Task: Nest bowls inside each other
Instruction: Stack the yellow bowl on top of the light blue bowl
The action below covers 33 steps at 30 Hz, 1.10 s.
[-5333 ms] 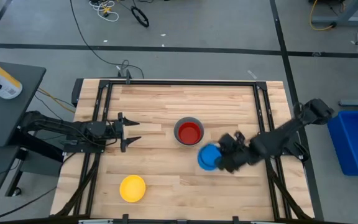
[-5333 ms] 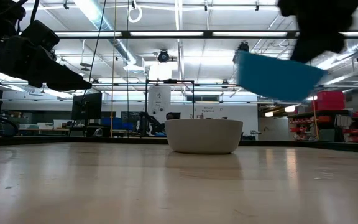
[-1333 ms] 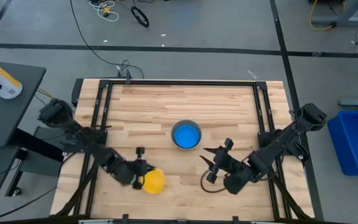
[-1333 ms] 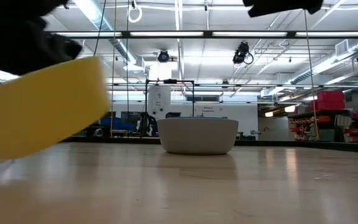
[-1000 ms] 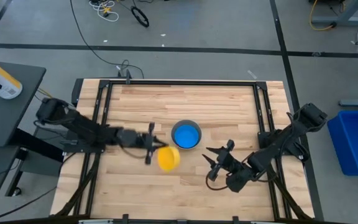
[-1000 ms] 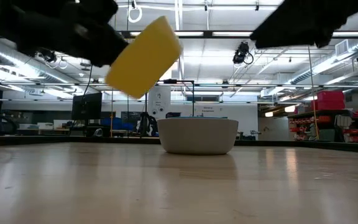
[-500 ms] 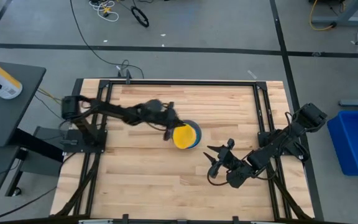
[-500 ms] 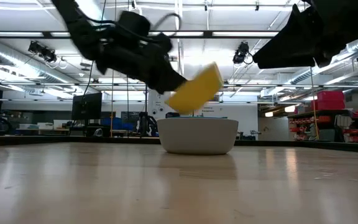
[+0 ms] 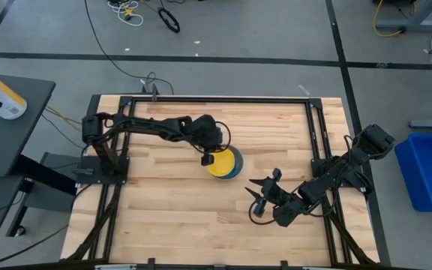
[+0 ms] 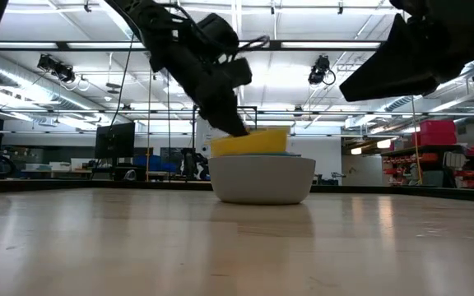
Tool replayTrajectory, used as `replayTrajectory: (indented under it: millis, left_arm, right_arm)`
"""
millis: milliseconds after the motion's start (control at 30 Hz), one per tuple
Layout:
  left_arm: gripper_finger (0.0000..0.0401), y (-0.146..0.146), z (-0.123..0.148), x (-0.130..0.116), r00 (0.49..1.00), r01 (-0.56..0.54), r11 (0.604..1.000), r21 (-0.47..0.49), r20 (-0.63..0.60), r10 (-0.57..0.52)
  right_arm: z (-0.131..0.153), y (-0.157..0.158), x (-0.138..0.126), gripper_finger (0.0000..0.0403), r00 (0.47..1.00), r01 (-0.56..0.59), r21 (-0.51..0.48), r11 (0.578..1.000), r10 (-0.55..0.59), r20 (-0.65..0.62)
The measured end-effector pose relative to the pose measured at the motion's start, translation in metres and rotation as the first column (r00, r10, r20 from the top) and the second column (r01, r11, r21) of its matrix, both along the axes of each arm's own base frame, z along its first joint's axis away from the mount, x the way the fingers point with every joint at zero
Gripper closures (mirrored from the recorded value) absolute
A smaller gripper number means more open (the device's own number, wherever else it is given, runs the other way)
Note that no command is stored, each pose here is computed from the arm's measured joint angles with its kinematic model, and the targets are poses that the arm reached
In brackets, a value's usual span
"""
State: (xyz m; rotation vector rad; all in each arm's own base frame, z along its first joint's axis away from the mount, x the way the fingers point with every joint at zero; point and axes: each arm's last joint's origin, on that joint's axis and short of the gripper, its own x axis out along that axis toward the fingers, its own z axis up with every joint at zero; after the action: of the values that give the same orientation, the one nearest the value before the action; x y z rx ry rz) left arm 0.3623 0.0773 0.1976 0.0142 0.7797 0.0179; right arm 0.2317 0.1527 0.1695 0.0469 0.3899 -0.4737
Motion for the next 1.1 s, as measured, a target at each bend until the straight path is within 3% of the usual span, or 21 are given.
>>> replayTrajectory:
  millis: [333,567,667,1100]
  left_arm:
    - [0.0396,0.003,-0.033,0.028,0.991,0.041,0.994,-0.105,-0.12,-0.053]
    - [0.0391,-0.005,-0.018,0.034,0.984,0.082,0.994,-0.07,-0.155,-0.092]
    - [0.0353,-0.008,-0.014,0.034,0.982,0.117,0.991,-0.06,-0.144,-0.124]
    - [0.0107,-0.011,-0.01,0.038,0.98,0.176,0.983,-0.055,-0.085,-0.18]
  right_arm:
    - [-0.001,0.0,-0.001,0.0237,1.0,-0.001,-0.003,1.0,0.001,-0.015]
    - [-0.001,-0.001,0.0,0.022,1.0,0.002,-0.002,1.0,-0.002,-0.015]
    - [-0.001,-0.001,0.0,0.0209,1.0,0.002,-0.003,1.0,-0.002,-0.017]
    - [-0.002,-0.001,0.0,0.02,1.0,-0.006,0.009,1.0,0.006,-0.026]
